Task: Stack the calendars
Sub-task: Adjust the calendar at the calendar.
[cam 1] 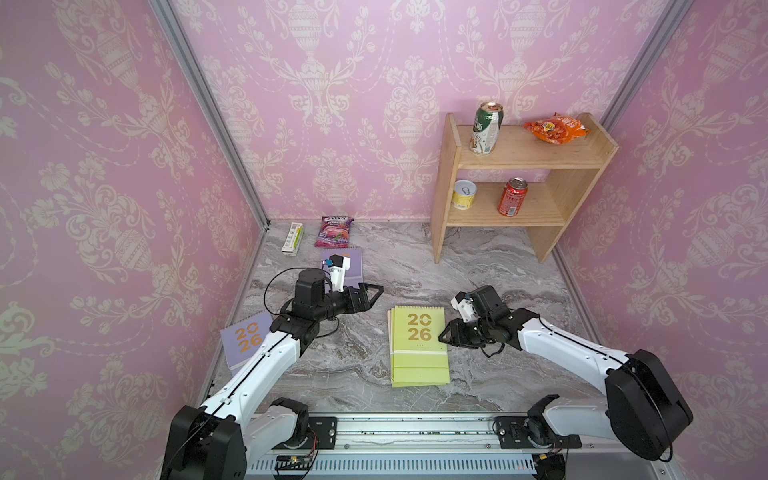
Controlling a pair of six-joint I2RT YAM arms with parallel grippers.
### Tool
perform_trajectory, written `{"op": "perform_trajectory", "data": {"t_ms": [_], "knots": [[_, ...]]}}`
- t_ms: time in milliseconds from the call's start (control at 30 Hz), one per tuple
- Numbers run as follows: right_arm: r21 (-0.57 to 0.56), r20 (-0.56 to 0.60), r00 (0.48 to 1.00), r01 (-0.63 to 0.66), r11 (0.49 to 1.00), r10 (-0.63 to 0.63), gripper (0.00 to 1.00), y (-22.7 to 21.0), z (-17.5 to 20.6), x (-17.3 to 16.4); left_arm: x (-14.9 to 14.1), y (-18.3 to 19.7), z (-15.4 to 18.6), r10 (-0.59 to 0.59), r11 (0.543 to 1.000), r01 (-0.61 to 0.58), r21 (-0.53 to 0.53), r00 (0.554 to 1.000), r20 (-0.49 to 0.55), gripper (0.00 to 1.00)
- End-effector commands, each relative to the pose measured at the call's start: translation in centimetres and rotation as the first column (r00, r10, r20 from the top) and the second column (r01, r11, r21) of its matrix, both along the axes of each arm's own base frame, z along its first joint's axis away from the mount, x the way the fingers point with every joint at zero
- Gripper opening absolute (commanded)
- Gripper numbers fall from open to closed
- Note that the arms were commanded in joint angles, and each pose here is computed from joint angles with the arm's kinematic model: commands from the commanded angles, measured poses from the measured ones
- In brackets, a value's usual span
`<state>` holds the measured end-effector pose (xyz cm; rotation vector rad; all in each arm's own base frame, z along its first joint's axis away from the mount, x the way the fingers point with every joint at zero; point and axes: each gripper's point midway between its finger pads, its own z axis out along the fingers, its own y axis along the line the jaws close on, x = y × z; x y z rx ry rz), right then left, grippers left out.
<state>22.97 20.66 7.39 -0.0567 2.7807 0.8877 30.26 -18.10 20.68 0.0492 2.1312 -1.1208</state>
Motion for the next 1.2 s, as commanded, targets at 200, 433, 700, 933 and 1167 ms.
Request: {"op": "perform_trajectory", "data": {"t_ms": [200, 433, 700, 933, 1167], "knots": [[-0.005, 0.037, 0.999, -0.027, 1.000, 0.028, 0.42, 1.1, 1.0, 0.6, -0.4, -0.3, -0.2, -0.026, 1.000, 0.026, -0.003, 1.000, -0.006, 0.99], [-0.002, 0.046, 0.998, -0.040, 0.999, 0.040, 0.40, 1.9, 1.3, 0.8, -0.4, -0.4, -0.3, -0.028, 1.000, 0.028, -0.001, 1.000, -0.007, 0.99], [-0.013, 0.049, 0.998, -0.040, 0.999, 0.041, 0.39, 2.1, 1.3, 1.0, -0.4, -0.4, -0.4, -0.029, 1.000, 0.029, -0.002, 1.000, -0.010, 0.99], [-0.075, 0.081, 0.996, -0.024, 0.997, 0.030, 0.43, 1.0, 2.1, 1.5, -0.2, -0.1, -0.7, -0.011, 1.000, 0.012, 0.022, 1.000, -0.010, 0.99], [-0.057, 0.176, 0.983, -0.045, 0.997, 0.055, 0.52, 1.8, 6.2, 3.0, 1.3, 1.2, -1.3, 0.048, 0.992, -0.044, 0.118, 0.998, -0.031, 0.99]]}}
